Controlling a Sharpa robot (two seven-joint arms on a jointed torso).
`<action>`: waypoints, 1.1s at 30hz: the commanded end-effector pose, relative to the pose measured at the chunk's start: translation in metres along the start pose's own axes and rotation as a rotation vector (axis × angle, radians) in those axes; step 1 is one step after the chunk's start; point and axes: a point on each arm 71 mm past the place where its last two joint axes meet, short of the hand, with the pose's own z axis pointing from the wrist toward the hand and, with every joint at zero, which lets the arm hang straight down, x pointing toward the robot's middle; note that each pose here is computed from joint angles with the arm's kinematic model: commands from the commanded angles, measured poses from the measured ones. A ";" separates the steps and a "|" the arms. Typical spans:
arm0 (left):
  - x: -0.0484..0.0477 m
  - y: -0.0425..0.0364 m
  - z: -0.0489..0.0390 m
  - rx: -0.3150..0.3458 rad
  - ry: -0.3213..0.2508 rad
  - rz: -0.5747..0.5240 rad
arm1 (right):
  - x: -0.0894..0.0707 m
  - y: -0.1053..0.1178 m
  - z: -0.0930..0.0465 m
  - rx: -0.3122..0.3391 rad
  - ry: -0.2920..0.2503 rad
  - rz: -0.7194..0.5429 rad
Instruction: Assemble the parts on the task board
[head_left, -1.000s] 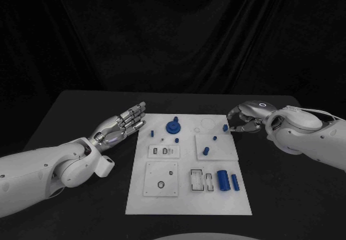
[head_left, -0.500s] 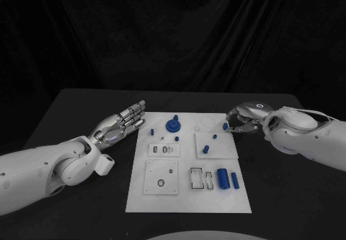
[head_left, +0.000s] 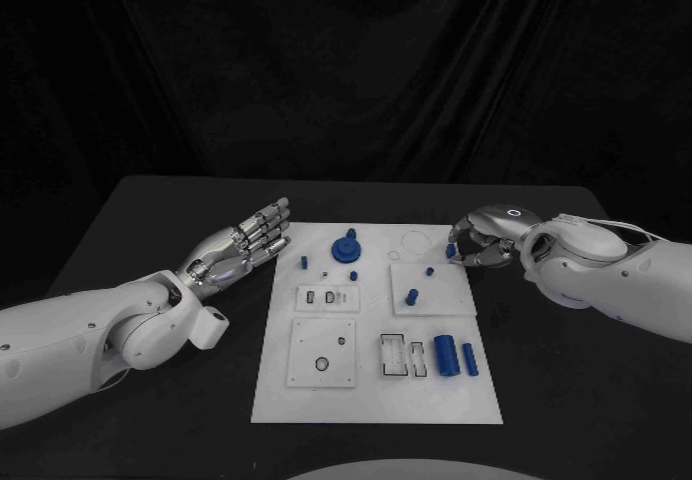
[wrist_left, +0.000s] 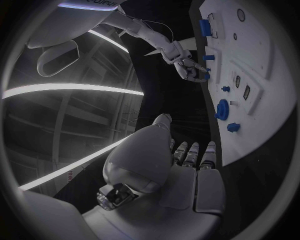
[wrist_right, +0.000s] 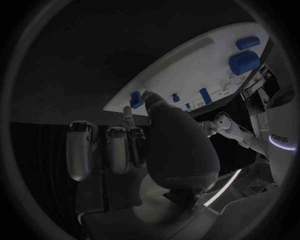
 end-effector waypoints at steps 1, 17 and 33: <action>0.0016 -0.0008 0.0005 0.017 0.008 -0.007 | 0.001 0.001 0.001 -0.004 -0.013 0.000; 0.0018 -0.0003 0.0005 0.013 0.011 -0.009 | 0.003 0.003 0.006 -0.012 -0.014 -0.004; 0.0022 0.0004 0.0005 0.008 0.014 -0.011 | 0.004 0.001 0.009 -0.009 -0.016 -0.007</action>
